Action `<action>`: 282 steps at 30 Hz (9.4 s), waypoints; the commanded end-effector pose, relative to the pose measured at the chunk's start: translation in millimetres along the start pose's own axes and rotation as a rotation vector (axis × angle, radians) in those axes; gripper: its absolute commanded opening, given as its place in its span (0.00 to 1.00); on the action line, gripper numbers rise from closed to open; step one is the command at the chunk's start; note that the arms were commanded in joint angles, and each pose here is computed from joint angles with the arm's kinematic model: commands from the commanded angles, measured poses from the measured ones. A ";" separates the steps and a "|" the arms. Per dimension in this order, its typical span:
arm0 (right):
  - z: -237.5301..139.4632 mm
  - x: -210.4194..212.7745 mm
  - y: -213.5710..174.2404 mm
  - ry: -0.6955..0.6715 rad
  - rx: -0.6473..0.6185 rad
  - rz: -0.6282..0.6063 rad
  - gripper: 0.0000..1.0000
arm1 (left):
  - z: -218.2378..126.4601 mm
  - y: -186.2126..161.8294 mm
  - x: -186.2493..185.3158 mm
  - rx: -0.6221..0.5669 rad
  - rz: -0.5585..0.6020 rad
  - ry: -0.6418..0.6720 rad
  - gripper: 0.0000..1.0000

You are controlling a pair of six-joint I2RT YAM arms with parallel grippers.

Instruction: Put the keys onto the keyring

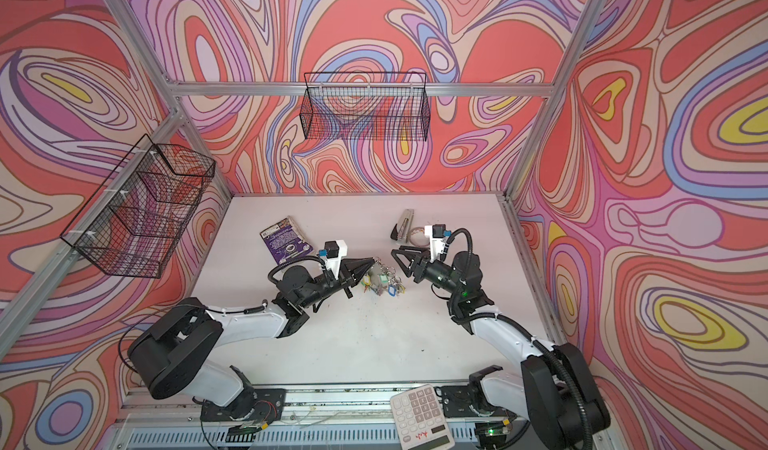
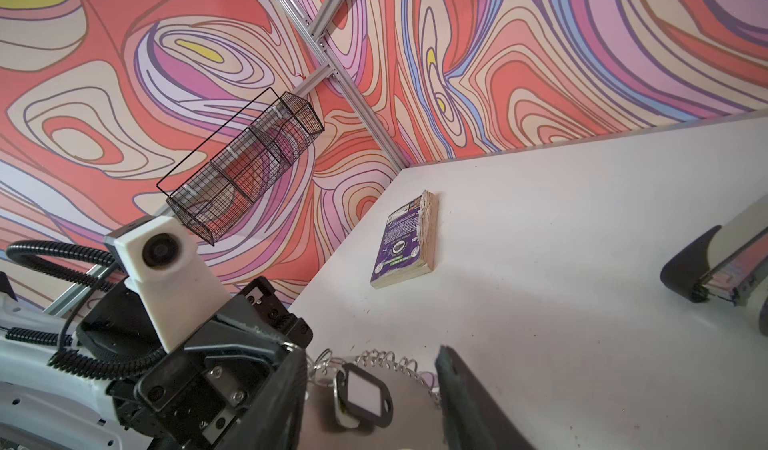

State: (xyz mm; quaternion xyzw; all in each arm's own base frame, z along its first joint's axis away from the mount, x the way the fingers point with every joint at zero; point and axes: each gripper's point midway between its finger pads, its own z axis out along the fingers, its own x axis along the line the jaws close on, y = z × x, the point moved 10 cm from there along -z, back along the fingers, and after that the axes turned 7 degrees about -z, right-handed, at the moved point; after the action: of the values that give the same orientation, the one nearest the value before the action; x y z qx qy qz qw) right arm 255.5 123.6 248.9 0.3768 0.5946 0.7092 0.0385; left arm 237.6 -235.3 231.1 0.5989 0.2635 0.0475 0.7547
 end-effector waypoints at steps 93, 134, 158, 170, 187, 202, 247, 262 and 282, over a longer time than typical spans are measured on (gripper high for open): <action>24.3 43.2 -73.6 0.172 0.182 -0.476 0.00 | -51.6 36.9 -30.5 0.821 0.408 -0.212 0.41; 25.9 50.3 -79.0 0.230 0.197 -0.498 0.00 | 11.9 20.4 -9.6 1.050 0.498 -0.313 0.13; 26.6 51.6 -74.9 0.214 0.193 -0.494 0.00 | 12.0 8.3 -0.7 0.929 0.435 -0.122 0.00; 17.5 56.2 -63.2 0.150 0.142 -0.490 0.39 | -4.5 6.1 -8.4 0.828 0.352 -0.068 0.00; 4.9 42.2 -46.1 -0.182 0.003 -0.412 0.44 | -14.6 13.8 -17.2 0.537 0.252 0.023 0.00; 13.7 29.4 -40.8 -0.287 0.079 -0.311 0.65 | -7.8 6.6 -23.2 0.182 0.212 0.083 0.00; 21.2 -2.3 -44.1 -0.141 0.180 -0.088 0.66 | 8.1 9.7 -34.2 -0.185 0.231 0.176 0.00; 22.4 8.5 -45.4 -0.004 0.161 -0.096 0.71 | 9.1 7.4 -38.1 -0.167 0.206 0.118 0.00; 26.4 22.4 -49.1 0.071 0.170 -0.137 0.72 | 18.1 -1.8 -39.9 -0.120 0.163 0.036 0.00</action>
State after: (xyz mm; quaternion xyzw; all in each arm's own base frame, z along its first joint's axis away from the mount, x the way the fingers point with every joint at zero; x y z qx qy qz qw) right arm 241.9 164.0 204.7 0.3578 0.6793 0.6397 0.0359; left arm 217.2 -256.4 226.2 0.5927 0.2728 0.1720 0.7380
